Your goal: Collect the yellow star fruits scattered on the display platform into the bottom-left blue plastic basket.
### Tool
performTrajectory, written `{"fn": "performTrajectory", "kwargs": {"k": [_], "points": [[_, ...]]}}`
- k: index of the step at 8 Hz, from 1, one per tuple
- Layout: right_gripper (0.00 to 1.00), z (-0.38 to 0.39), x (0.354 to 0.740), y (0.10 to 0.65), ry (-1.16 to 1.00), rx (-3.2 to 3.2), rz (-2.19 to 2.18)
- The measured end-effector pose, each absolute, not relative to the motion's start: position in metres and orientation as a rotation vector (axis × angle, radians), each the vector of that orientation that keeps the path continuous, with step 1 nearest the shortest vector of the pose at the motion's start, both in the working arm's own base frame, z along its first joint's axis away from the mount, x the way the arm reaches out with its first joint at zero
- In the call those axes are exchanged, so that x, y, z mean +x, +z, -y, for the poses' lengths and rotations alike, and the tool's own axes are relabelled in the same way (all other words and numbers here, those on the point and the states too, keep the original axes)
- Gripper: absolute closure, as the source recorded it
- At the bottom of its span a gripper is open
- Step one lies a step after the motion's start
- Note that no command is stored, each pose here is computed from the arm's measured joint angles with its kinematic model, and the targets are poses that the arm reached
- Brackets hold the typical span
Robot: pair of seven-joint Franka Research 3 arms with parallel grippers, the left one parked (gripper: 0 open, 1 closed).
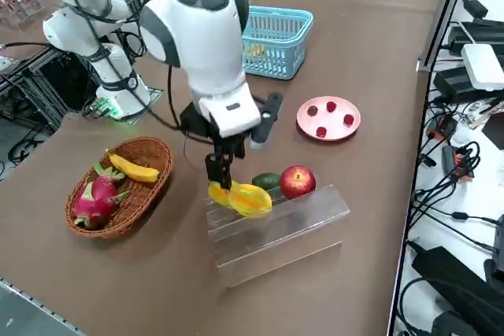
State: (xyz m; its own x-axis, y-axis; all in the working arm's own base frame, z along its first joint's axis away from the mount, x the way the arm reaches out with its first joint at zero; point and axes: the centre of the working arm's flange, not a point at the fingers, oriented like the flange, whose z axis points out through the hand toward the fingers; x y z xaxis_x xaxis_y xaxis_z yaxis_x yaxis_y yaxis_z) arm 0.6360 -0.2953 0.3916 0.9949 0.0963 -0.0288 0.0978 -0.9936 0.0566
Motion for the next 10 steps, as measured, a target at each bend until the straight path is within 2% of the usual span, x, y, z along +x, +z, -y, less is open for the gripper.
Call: {"fn": "performTrajectory", "kwargs": {"k": [4, 10], "points": [[0.03, 0.306, 0.645, 0.359, 0.066, 3.181, -0.043], [0.04, 0.313, 0.649, 0.35, 0.126, 3.18, -0.012]]}}
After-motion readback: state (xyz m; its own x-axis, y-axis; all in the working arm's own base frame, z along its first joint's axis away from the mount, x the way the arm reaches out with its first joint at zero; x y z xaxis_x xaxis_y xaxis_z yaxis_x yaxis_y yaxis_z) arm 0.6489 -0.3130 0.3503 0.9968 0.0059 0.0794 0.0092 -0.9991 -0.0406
